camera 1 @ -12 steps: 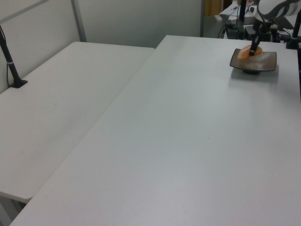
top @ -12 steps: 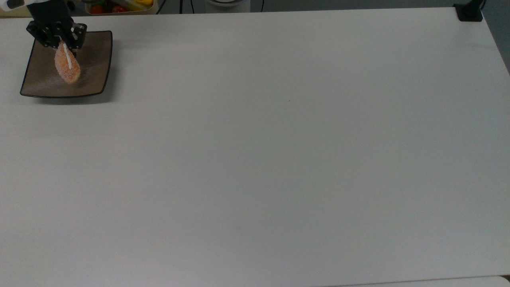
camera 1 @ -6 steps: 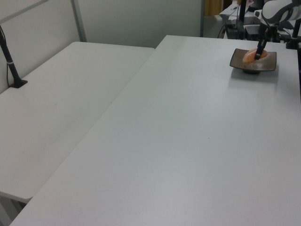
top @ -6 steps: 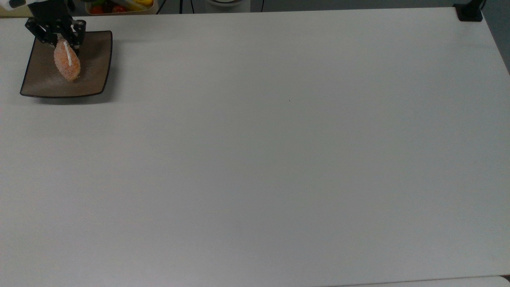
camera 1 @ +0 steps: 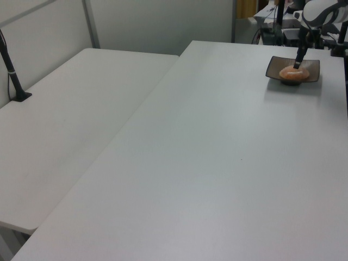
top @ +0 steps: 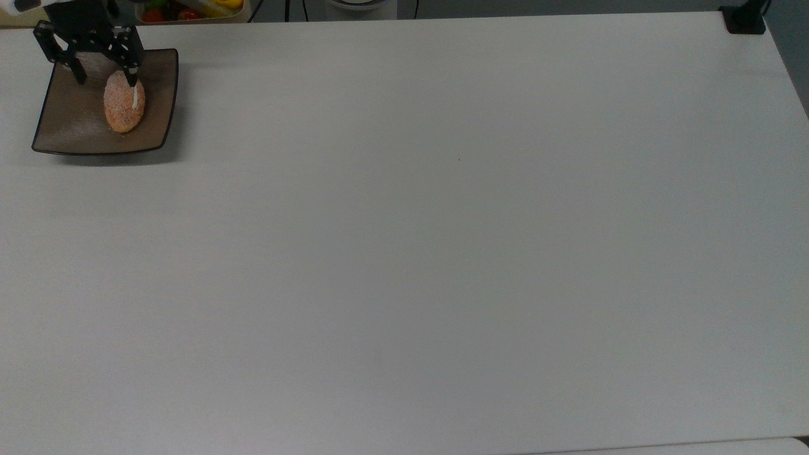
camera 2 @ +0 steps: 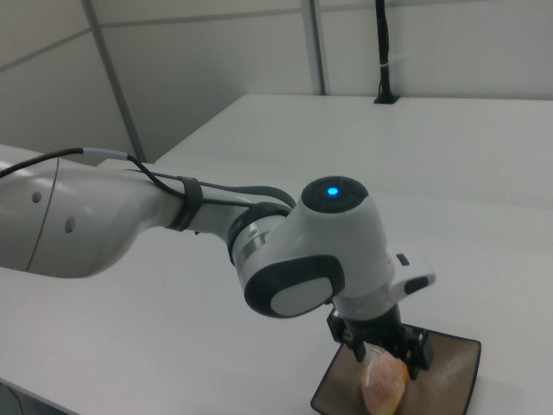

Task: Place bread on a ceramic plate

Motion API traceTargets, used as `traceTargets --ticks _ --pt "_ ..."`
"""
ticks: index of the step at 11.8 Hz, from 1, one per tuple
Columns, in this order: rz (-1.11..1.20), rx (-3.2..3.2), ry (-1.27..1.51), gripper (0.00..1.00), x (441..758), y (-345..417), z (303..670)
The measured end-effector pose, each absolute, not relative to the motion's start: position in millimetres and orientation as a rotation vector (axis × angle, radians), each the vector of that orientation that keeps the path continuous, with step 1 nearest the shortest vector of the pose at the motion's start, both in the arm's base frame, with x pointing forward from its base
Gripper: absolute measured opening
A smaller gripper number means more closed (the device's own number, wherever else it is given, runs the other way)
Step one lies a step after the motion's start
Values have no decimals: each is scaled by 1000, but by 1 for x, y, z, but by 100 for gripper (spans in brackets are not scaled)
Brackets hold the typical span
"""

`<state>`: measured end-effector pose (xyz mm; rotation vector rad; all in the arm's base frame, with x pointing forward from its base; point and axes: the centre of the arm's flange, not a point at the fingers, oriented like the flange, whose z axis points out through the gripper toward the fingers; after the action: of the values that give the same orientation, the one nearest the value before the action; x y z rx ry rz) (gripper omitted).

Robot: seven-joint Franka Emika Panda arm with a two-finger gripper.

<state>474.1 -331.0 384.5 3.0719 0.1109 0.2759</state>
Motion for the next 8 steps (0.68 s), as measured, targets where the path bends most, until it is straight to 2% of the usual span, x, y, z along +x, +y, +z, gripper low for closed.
traceTargets --ticks 1,2,6,8 --pt "280 3079 105 99 479 -325 395" --pt "276 3099 85 100 488 -314 415" --pt "264 3178 -83 100 534 -236 533" --pt "273 3209 -197 100 552 -187 572"
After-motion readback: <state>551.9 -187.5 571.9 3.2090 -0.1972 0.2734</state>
